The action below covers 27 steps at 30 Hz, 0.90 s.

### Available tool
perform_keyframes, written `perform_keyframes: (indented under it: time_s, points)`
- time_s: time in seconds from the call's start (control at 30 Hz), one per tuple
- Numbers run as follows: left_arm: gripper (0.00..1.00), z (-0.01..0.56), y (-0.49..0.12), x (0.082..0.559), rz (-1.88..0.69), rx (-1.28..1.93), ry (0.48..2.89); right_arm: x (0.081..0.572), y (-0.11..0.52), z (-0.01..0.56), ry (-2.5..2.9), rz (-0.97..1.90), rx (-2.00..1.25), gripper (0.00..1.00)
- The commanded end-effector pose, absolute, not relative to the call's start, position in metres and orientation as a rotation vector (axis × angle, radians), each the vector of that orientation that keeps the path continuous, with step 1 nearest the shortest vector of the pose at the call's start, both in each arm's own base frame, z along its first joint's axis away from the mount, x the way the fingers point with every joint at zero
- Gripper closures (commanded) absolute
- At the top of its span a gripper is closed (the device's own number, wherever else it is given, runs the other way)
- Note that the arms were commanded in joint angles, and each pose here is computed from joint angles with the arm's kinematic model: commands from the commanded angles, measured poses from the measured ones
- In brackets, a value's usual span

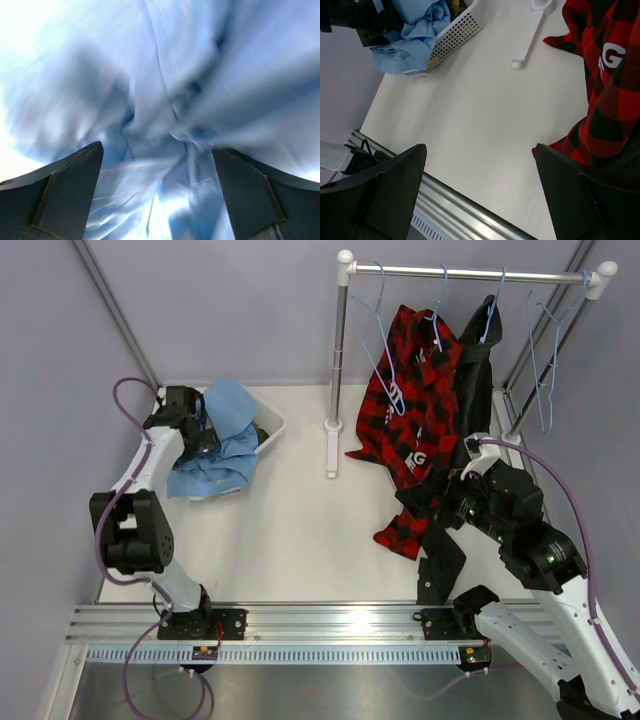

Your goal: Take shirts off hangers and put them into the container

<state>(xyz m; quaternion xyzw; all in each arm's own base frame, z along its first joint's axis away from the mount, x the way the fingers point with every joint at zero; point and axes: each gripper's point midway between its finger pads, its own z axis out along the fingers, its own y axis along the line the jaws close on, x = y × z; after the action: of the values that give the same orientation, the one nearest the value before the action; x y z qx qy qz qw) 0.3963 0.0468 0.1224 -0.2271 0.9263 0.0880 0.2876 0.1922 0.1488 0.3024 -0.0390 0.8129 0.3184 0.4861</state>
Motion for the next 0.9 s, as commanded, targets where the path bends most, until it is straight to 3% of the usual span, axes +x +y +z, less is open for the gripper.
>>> perform_keyframes:
  time_s: [0.0,0.33,0.6,0.87]
  points:
    - [0.01,0.208,0.031,0.403,0.073,-0.571,2.281,0.185,0.148,0.329,1.899,0.801,-0.135,0.01]
    - [0.01,0.324,0.011,0.356,-0.102,-0.462,2.044,0.185,0.137,0.342,1.866,0.734,-0.141,0.01]
    - [0.01,0.446,-0.003,0.254,-0.185,-0.277,1.700,0.183,0.084,0.424,1.668,0.480,-0.070,0.00]
    - [0.01,0.462,0.015,0.164,-0.075,-0.290,1.540,0.156,0.029,0.482,1.446,0.270,-0.034,0.01]
